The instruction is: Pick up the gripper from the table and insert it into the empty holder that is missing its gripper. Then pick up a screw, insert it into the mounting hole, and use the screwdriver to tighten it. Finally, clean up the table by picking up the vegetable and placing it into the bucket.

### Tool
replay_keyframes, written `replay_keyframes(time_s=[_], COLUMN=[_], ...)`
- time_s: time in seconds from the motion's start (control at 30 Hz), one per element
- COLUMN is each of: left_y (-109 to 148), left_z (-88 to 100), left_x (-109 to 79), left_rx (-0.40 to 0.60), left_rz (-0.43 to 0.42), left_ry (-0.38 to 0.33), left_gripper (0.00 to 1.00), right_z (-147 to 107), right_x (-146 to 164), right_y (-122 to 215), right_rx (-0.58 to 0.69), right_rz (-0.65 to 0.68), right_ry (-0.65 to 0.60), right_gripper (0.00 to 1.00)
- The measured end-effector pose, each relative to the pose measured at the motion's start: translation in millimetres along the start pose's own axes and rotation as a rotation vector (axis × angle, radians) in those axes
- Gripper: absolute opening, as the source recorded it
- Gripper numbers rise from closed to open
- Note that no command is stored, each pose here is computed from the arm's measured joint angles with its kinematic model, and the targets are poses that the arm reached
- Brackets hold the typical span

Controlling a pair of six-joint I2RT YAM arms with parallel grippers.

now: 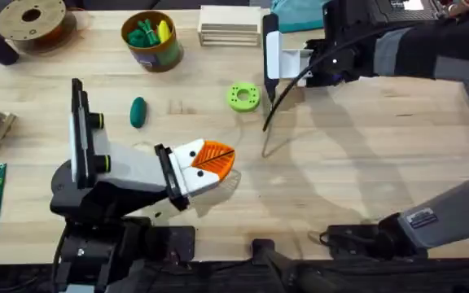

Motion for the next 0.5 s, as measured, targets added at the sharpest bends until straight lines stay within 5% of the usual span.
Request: replay_keyframes(time_s=[0.17, 0.27, 0.37, 0.5], left_y=[0, 0, 0, 0], left_z=[0.7, 0.9, 0.9, 1.0], left_x=[1.2, 1.6, 1.7, 1.7], left_rx=[-0.007, -0.008, -0.008, -0.009], left_rz=[0.016, 0.021, 0.021, 0.021], left_ry=[-0.003, -0.003, -0.003, -0.003], left_gripper=[0.004, 0.004, 0.004, 0.004], right_z=[-1, -1, 0, 7], right_x=[-3, -5, -5, -13], right_y=[0, 1, 2, 19], right_rx=[0.008, 0.013, 0.013, -0.005], right_rz=[-0.01, -0.013, -0.011, -0.039], right_ry=[0.011, 0.012, -0.004, -0.305], right_gripper=[0.464, 0.854, 0.887, 0.888])
Point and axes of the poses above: each hand's point on the last joint's axis, 136 mm out from that joint toward the fingers, its own y axis back along the fingers, its own x axis along the line the jaws close on, z = x × y, the point moved 9 cm from there along y, back along the fingers, and after that the axes turned 15 degrees about y, right-handed, at the moved point
